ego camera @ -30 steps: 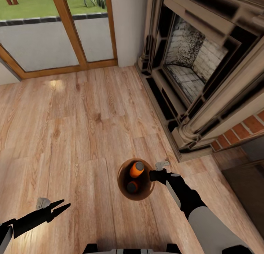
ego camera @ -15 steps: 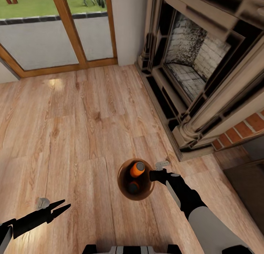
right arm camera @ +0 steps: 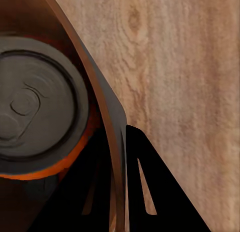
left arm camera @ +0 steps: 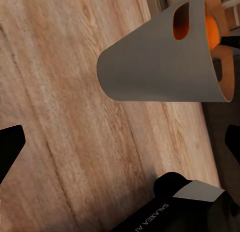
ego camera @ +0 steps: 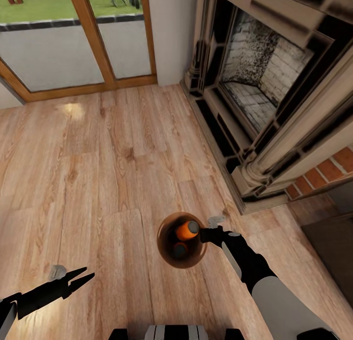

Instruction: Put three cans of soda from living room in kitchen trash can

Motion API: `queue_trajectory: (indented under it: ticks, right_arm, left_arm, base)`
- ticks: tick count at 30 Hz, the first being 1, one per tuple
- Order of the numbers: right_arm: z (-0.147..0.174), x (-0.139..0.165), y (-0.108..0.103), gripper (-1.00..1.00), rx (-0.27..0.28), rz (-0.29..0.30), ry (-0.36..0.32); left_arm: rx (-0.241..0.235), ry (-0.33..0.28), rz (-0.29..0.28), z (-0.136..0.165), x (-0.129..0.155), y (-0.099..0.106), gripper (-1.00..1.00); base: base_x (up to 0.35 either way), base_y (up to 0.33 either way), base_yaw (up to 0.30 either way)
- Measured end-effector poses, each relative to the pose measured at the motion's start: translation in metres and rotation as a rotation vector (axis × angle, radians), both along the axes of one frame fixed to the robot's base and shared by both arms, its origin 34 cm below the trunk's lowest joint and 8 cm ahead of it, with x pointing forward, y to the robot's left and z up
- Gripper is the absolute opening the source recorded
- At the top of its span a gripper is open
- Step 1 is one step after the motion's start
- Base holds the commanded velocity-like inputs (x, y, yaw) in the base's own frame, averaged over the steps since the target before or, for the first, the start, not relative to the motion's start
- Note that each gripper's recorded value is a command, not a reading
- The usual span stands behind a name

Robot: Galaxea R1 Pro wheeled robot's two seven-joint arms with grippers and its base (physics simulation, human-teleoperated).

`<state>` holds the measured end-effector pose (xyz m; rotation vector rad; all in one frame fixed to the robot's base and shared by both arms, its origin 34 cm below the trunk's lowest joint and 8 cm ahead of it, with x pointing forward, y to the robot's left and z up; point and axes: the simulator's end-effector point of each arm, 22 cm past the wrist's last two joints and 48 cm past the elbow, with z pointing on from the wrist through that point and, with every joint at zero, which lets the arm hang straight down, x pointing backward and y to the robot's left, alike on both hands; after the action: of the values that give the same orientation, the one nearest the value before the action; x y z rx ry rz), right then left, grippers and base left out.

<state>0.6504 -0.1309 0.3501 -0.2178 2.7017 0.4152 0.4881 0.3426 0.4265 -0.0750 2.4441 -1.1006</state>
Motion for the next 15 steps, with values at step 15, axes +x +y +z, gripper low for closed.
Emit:
queue_trajectory:
  ticks: [15]
  right_arm:
    - [-0.030,-0.004,0.000,-1.00,0.000,0.000,-0.001]
  left_arm:
    - [0.000,-0.001,0.000,-0.030,-0.005,0.000,1.00]
  base:
    - [0.000,0.000,0.000]
